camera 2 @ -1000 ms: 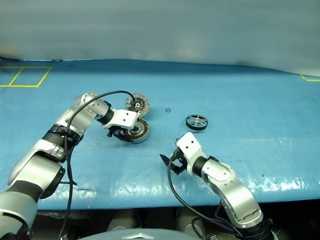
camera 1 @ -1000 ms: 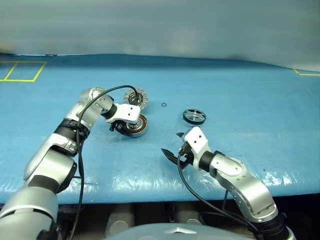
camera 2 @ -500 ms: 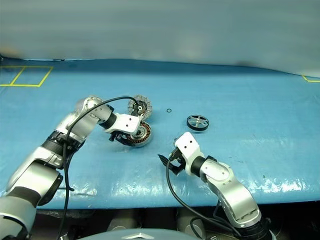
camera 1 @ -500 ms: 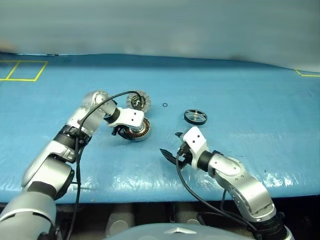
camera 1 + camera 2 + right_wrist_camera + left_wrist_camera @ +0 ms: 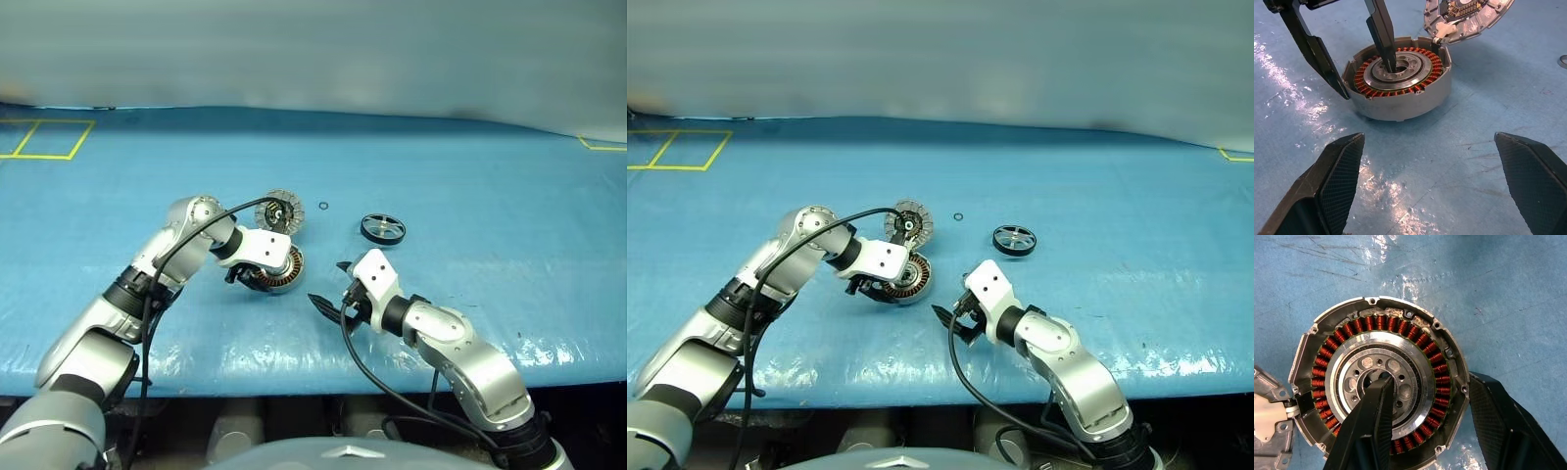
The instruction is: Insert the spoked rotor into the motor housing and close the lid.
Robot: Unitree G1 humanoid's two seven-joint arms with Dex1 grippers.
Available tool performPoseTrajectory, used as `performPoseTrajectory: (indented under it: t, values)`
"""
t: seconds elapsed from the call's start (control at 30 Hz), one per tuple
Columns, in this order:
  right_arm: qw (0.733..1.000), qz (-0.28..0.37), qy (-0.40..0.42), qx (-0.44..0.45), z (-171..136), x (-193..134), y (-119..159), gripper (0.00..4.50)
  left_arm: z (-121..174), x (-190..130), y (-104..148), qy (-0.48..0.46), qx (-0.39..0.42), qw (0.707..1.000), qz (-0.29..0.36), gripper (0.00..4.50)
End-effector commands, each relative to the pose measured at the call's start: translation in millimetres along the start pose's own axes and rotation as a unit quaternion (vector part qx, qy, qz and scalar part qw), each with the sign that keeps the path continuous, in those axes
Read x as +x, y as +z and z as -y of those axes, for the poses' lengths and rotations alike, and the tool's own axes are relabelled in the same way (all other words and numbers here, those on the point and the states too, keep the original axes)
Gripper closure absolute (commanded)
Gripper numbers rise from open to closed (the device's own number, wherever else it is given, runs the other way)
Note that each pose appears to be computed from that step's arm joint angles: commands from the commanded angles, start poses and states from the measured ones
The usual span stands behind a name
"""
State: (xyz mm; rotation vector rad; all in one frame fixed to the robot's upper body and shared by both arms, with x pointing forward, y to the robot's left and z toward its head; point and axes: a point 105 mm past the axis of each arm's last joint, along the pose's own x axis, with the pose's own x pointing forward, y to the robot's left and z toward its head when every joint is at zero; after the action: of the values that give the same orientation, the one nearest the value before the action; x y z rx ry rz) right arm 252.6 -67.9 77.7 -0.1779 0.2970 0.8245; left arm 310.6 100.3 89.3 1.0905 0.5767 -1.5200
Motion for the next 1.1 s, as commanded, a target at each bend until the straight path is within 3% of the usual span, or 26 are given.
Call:
performPoseTrajectory:
  t: [0.03,0.07,0.1,0.27,0.3,0.67,0.8,0.97,1.1]
  values:
    - [1.000,0.020,0.001,-0.011,-0.5,-0.9,10.7,0.00,11.3,10.7,1.7,-0.031,-0.001,1.000,0.000,2.48]
    - [1.000,0.020,0.001,-0.011,-0.4,-0.9,10.6,0.00,11.0,9.9,2.2,-0.030,0.000,1.000,0.000,2.48]
    - [1.000,0.020,0.000,-0.011,-0.3,-0.9,10.5,0.00,9.8,8.8,3.2,-0.025,0.001,1.000,0.001,1.75]
    - [1.000,0.021,-0.001,-0.009,-0.6,-1.2,10.3,0.00,7.2,-0.3,14.1,-0.008,0.015,1.000,0.014,0.14]
    - [1.000,0.021,-0.001,-0.009,-0.7,-1.1,10.3,0.00,7.3,-2.6,15.8,-0.006,0.019,1.000,0.015,0.04]
    - [1.000,0.022,0.003,-0.007,-1.0,0.3,10.6,0.00,6.4,-42.0,28.7,0.046,0.064,0.997,0.016,0.04]
    - [1.000,0.027,-0.006,-0.014,5.8,-1.8,15.1,0.00,8.7,-56.3,36.3,0.089,0.032,0.992,0.079,0.04]
    - [0.998,0.030,-0.015,-0.059,17.6,-5.2,29.5,0.00,22.0,-59.7,23.6,0.154,-0.065,0.974,0.154,0.04]
    - [0.991,0.000,-0.075,-0.115,51.7,0.0,40.3,0.00,45.4,-51.1,22.7,0.196,-0.134,0.941,0.240,0.04]
